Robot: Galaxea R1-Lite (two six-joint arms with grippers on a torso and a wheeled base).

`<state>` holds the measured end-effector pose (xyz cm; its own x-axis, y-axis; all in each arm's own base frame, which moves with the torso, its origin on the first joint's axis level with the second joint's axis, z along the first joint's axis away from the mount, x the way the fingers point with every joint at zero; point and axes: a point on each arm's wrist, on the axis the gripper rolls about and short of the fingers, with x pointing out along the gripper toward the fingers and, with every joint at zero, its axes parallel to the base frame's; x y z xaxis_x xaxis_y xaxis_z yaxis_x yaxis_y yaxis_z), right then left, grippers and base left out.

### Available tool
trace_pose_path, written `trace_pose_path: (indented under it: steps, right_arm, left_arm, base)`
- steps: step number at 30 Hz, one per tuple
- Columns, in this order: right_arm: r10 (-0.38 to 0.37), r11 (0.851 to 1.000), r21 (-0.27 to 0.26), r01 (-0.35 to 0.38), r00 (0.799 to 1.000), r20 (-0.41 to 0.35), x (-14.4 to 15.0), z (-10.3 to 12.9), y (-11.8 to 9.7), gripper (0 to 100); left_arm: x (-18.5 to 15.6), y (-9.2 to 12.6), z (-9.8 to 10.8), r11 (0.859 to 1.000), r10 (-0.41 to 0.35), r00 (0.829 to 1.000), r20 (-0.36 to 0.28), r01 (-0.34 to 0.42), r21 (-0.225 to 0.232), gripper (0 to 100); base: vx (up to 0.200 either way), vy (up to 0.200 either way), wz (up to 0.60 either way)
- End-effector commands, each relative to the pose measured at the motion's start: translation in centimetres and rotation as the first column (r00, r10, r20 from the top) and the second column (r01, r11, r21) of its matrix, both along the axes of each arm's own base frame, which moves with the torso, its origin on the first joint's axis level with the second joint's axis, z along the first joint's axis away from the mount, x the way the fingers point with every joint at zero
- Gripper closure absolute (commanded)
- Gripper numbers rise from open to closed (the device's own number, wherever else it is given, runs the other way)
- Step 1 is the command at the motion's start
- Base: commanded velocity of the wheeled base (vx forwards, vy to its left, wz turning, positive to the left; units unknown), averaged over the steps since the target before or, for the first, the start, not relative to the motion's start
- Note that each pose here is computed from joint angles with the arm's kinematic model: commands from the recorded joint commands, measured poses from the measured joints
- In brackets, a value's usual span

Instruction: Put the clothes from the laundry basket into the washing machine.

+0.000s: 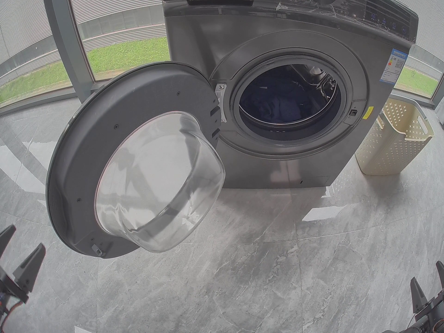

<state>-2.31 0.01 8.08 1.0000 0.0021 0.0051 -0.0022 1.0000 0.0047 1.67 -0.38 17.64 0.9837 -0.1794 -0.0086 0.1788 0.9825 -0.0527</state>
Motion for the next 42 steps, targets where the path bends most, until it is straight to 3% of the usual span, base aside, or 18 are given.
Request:
trace_pose_path:
  steps: [1, 7, 17, 19, 21, 22, 23, 24, 25, 26, 30, 32, 34, 35, 36, 39, 42]
  right_arm:
    - [0.001, 1.000, 0.000, -0.001, 1.000, -0.004, 0.0, -0.5, 0.0, 0]
    - [0.001, 1.000, 0.000, -0.001, 1.000, -0.004, 0.0, -0.5, 0.0, 0]
    - [0.001, 1.000, 0.000, -0.001, 1.000, -0.004, 0.0, -0.5, 0.0, 0]
    - [0.001, 1.000, 0.000, -0.001, 1.000, -0.004, 0.0, -0.5, 0.0, 0]
    - [0.001, 1.000, 0.000, -0.001, 1.000, -0.004, 0.0, -0.5, 0.0, 0]
    - [0.001, 1.000, 0.000, -0.001, 1.000, -0.004, 0.0, -0.5, 0.0, 0]
    - [0.001, 1.000, 0.000, -0.001, 1.000, -0.005, 0.0, -0.5, 0.0, 0]
    - [0.001, 1.000, 0.000, -0.001, 1.000, -0.004, 0.0, -0.5, 0.0, 0]
    - [0.001, 1.000, 0.000, -0.001, 1.000, -0.004, 0.0, -0.5, 0.0, 0]
    - [0.001, 1.000, 0.000, -0.001, 1.000, -0.004, 0.0, -0.5, 0.0, 0]
    - [0.001, 1.000, 0.000, -0.001, 1.000, -0.004, 0.0, -0.5, 0.0, 0]
    - [0.001, 1.000, 0.000, -0.001, 1.000, -0.004, 0.0, -0.5, 0.0, 0]
    - [0.001, 1.000, 0.000, -0.001, 1.000, -0.004, 0.0, -0.5, 0.0, 0]
    - [0.001, 1.000, 0.000, -0.001, 1.000, -0.004, 0.0, -0.5, 0.0, 0]
    - [0.001, 1.000, -0.002, -0.001, 1.000, -0.004, 0.0, -0.5, 0.0, 0]
    - [0.001, 1.000, -0.002, -0.001, 1.000, -0.004, 0.0, -0.5, 0.0, 0]
    - [0.001, 1.000, -0.002, -0.001, 1.000, -0.004, 0.0, -0.5, 0.0, 0]
  left_arm:
    - [7.2, -0.6, 2.6, 0.998, -0.069, 0.989, -0.135, 0.067, -0.015, 0]
    - [10.5, -1.0, 2.7, 0.995, -0.099, 0.984, -0.147, 0.098, -0.019, 0]
    - [10.6, -2.2, 2.3, 0.953, -0.302, 0.943, -0.138, 0.299, -0.044, 0]
    - [9.2, -2.9, 2.5, 0.924, -0.383, 0.917, -0.109, 0.380, -0.052, 0]
    - [7.4, -3.7, 2.7, 0.868, -0.495, 0.866, -0.072, 0.489, -0.082, 0]
    - [7.4, -3.8, 2.7, 0.864, -0.502, 0.862, -0.071, 0.496, -0.085, 0]
    - [5.9, -4.2, 2.9, 0.811, -0.581, 0.813, -0.043, 0.574, -0.113, 0]
    - [5.8, -4.2, 2.9, 0.807, -0.586, 0.809, -0.042, 0.579, -0.116, 0]
    - [4.8, -4.3, 3.0, 0.775, -0.628, 0.777, -0.044, 0.617, -0.138, 0]
    - [4.5, -4.2, 3.0, 0.769, -0.635, 0.771, -0.051, 0.623, -0.143, 0]
    - [4.3, -3.9, 2.6, 0.798, -0.600, 0.796, -0.087, 0.585, -0.145, 0]
    - [4.5, -3.8, 2.7, 0.832, -0.550, 0.831, -0.084, 0.536, -0.142, 0]
    - [5.1, -3.6, 2.9, 0.880, -0.468, 0.880, -0.086, 0.455, -0.136, 0]
    - [5.1, -3.6, 2.9, 0.880, -0.468, 0.880, -0.086, 0.455, -0.136, 0]
    - [5.9, -3.5, 2.9, 0.910, -0.408, 0.907, -0.106, 0.395, -0.126, 0]
    - [7.1, -3.7, 2.7, 0.929, -0.368, 0.918, -0.148, 0.355, -0.105, 0]
    - [8.4, -4.1, 2.5, 0.933, -0.360, 0.916, -0.177, 0.352, -0.078, 0]
  base:
    - [0.000, 0.000, 0.00]
    - [0.000, 0.000, 0.00]
    - [0.000, 0.000, 0.00]
    - [0.000, 0.000, 0.00]
    - [0.000, 0.000, 0.00]
    - [0.000, 0.000, 0.00]
    - [0.000, 0.000, 0.00]
    - [0.000, 0.000, 0.00]
    - [0.000, 0.000, 0.00]
    - [0.000, 0.000, 0.00]
    - [0.000, 0.000, 0.00]
    - [0.000, 0.000, 0.00]
    - [0.000, 0.000, 0.00]
    - [0.000, 0.000, 0.00]
    - [0.000, 0.000, 0.00]
    - [0.000, 0.000, 0.00]
    - [0.000, 0.000, 0.00]
